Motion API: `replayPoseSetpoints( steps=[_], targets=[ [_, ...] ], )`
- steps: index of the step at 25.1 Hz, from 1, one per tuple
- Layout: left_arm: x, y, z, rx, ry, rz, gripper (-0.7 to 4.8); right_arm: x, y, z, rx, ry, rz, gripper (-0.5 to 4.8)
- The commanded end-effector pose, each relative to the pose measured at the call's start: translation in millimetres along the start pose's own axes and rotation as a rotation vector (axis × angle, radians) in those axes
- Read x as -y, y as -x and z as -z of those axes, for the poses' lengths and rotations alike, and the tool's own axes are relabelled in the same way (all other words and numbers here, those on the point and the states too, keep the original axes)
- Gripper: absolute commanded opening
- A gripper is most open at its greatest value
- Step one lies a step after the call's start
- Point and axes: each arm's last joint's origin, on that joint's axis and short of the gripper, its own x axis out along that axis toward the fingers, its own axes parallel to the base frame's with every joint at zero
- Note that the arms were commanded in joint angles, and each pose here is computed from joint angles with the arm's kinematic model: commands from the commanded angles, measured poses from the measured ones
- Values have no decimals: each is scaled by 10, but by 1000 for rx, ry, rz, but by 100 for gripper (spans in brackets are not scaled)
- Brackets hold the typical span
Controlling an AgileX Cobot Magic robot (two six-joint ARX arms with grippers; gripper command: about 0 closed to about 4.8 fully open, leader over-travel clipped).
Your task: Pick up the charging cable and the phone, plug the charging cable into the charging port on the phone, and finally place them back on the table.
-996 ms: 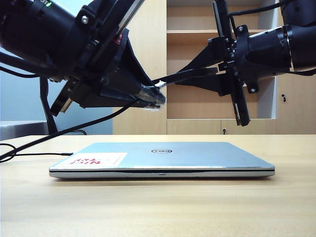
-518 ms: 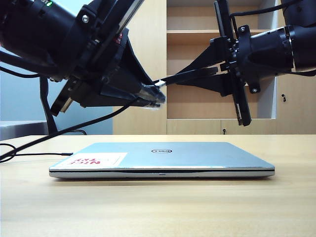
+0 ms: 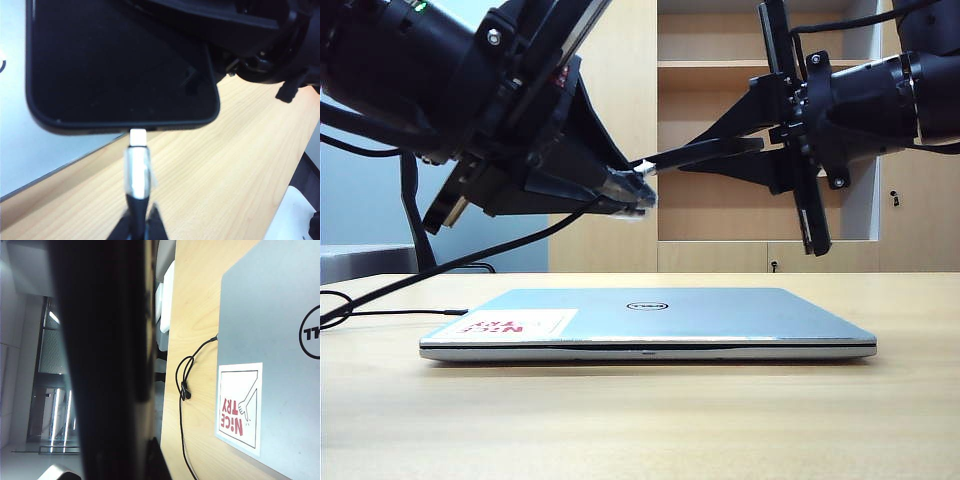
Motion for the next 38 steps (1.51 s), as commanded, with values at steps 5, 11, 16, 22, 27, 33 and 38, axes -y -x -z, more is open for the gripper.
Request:
replayPoseSetpoints(
  steps=[5, 11, 16, 22, 27, 33, 38],
  targets=[
    [23, 4, -38, 25, -4, 14, -6, -79, -2, -19, 6, 38, -48, -6],
    [22, 4, -39, 26, -4, 13, -6, -80, -4, -17, 4, 43, -49, -6],
    [23, 5, -40, 27, -4, 15, -6, -84, -11, -5, -1, 62, -50, -6],
    [30, 5, -54, 41, 14, 22, -6, -92, -11, -6, 1, 66, -58, -6],
    [31, 5, -55, 42, 20, 24, -6, -93, -11, -5, 1, 79, -58, -6],
    [42, 7, -75, 62, 41, 36, -6, -104, -22, 13, -8, 107, -66, -6],
    [52, 8, -93, 80, 56, 47, -6, -173, -18, 1, 11, 147, -128, -6]
  ],
)
